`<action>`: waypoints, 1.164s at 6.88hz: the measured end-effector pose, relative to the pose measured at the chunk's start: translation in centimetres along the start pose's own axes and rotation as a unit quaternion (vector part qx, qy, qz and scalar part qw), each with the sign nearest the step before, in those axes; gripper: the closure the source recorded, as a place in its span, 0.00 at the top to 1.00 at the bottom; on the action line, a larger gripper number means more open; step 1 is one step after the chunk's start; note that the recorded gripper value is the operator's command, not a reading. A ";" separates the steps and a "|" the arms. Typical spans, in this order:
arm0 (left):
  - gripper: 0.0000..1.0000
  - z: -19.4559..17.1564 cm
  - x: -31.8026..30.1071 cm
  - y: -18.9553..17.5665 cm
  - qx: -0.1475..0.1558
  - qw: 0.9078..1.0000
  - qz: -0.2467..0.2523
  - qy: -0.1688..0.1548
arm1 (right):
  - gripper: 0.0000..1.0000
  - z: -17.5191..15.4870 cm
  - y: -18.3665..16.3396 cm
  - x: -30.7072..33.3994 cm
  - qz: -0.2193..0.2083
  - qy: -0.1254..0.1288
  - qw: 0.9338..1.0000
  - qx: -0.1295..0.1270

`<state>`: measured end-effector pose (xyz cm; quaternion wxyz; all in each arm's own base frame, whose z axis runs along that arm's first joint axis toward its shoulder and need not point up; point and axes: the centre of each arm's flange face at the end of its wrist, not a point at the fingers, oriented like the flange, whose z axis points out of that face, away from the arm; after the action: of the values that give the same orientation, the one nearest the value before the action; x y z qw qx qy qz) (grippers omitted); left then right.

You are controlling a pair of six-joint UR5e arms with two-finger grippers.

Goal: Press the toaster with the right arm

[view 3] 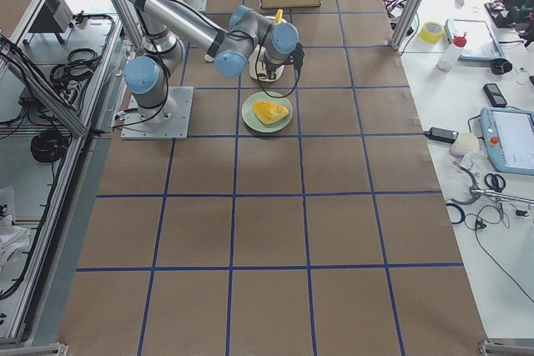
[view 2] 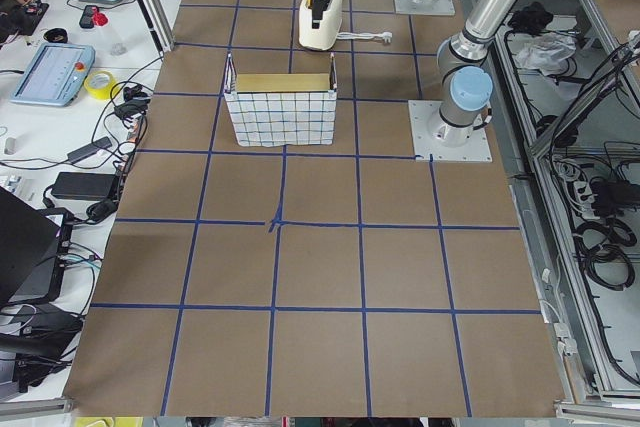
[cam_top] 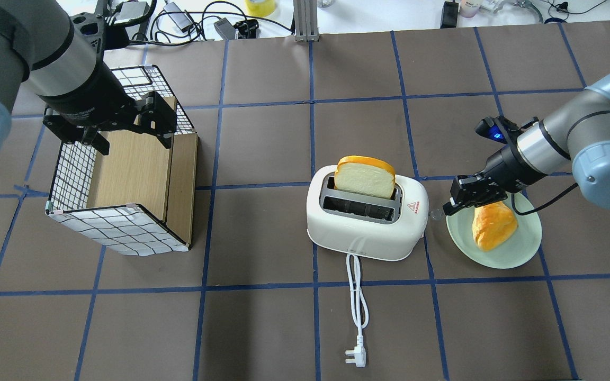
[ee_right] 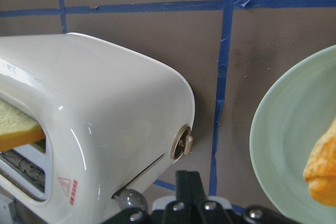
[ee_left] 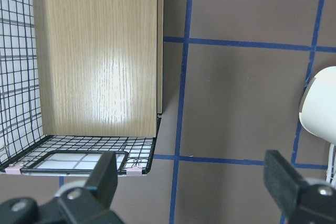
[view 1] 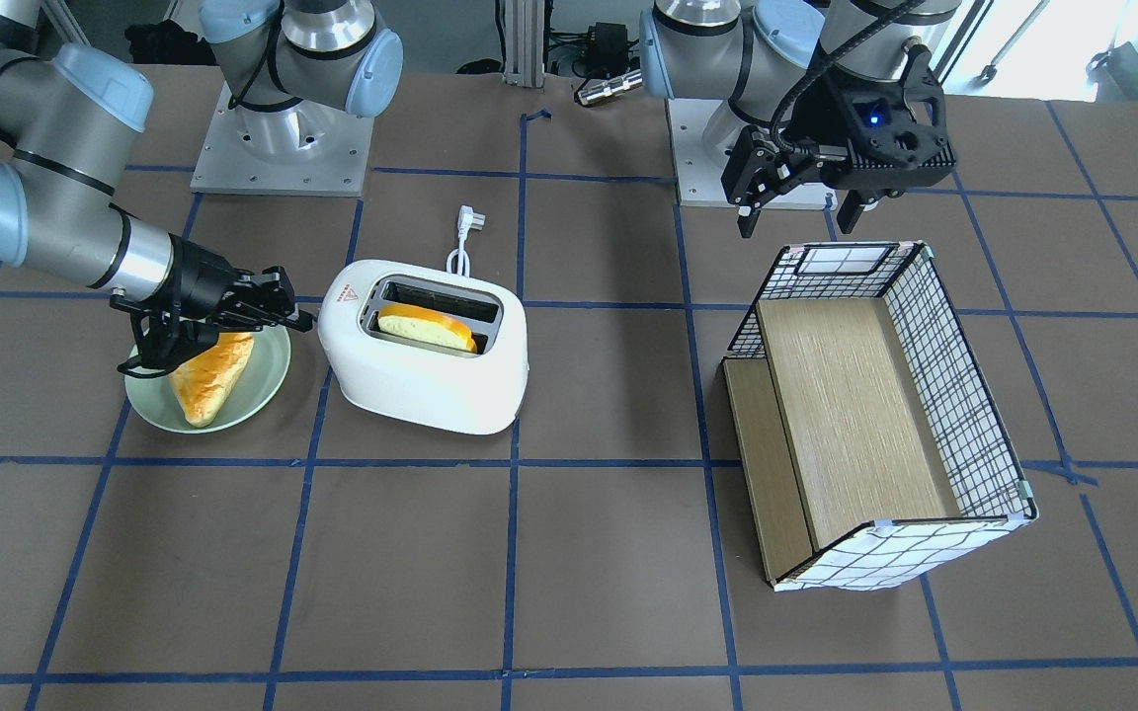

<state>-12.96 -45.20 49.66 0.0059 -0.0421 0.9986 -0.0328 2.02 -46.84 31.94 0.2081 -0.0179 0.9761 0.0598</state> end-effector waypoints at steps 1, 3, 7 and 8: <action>1.00 0.0 0.0 0.0 0.000 1.000 0.000 0.000 | 0.00 -4.5 -0.9 -3.0 0.015 0.060 0.998 0.000; 1.00 0.0 0.0 0.0 0.000 1.000 0.000 0.000 | 0.19 -10.9 -2.4 -11.2 0.040 0.158 0.987 0.007; 1.00 0.0 0.0 0.0 0.000 1.000 0.000 0.000 | 1.00 -12.9 -3.1 -20.2 0.021 0.210 0.974 0.077; 1.00 0.0 0.0 0.0 0.000 1.000 0.000 0.000 | 1.00 -13.1 -3.3 -20.6 0.014 0.212 0.973 0.091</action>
<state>-12.96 -45.21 49.66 0.0059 -0.0421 0.9986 -0.0328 15.70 -51.55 51.86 -0.0038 0.0023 0.9995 -0.0311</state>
